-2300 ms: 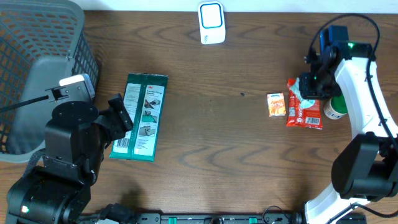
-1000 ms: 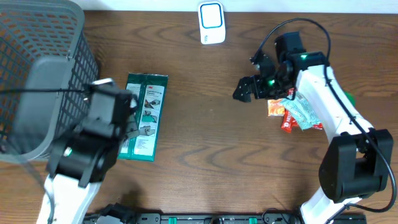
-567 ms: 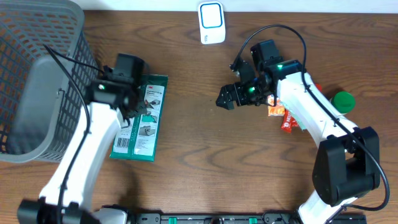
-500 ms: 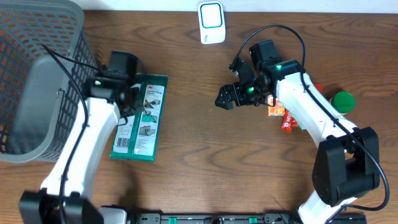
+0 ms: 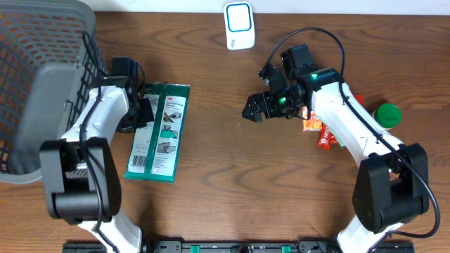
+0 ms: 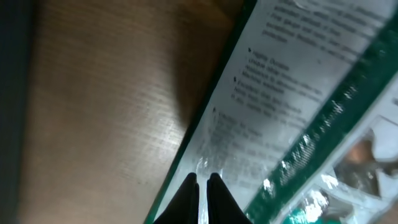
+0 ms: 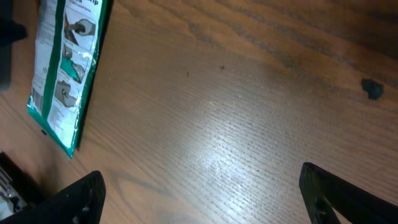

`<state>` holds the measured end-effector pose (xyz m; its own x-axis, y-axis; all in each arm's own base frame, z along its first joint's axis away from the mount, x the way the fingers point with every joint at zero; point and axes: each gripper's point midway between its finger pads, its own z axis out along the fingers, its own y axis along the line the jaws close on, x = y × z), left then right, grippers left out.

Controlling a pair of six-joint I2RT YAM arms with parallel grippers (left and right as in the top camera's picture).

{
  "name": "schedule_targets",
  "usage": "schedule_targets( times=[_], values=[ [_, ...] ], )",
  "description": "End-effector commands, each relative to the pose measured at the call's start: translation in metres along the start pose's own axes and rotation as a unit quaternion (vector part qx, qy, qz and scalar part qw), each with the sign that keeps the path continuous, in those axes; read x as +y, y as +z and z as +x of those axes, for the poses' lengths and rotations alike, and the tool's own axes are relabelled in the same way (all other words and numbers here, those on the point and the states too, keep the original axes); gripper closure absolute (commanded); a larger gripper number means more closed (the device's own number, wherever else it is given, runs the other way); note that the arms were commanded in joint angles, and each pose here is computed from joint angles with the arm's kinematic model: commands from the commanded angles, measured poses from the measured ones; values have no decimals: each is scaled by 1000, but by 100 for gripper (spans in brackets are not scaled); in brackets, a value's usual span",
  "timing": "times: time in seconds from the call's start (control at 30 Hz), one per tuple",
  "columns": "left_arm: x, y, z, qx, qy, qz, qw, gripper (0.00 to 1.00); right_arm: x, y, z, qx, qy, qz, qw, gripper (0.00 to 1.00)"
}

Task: Scan the item barcode
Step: 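Reach both grippers to the green 3M wipes packet, then grasp the green 3M packet with the right gripper, left gripper steadying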

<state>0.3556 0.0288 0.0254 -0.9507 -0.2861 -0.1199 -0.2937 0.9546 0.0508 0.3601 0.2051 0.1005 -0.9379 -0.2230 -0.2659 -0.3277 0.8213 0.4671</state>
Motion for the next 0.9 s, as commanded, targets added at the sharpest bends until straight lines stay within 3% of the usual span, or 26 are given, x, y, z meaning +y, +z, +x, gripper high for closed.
schedule_targets(
  times=[0.0, 0.17, 0.63, 0.87],
  values=[
    [-1, 19, 8, 33, -8, 1, 999, 92, 3, 9, 8, 9, 16, -5, 1000, 5],
    [-30, 23, 30, 78, 1, 63, 995, 92, 1, 18, 14, 9, 52, -16, 999, 5],
    [-97, 16, 63, 92, 40, 66, 993, 92, 10, 46, 41, 18, 74, -93, 993, 15],
    [-147, 3, 80, 97, 83, 138, 982, 92, 23, 59, 47, 19, 68, -99, 993, 18]
  ],
)
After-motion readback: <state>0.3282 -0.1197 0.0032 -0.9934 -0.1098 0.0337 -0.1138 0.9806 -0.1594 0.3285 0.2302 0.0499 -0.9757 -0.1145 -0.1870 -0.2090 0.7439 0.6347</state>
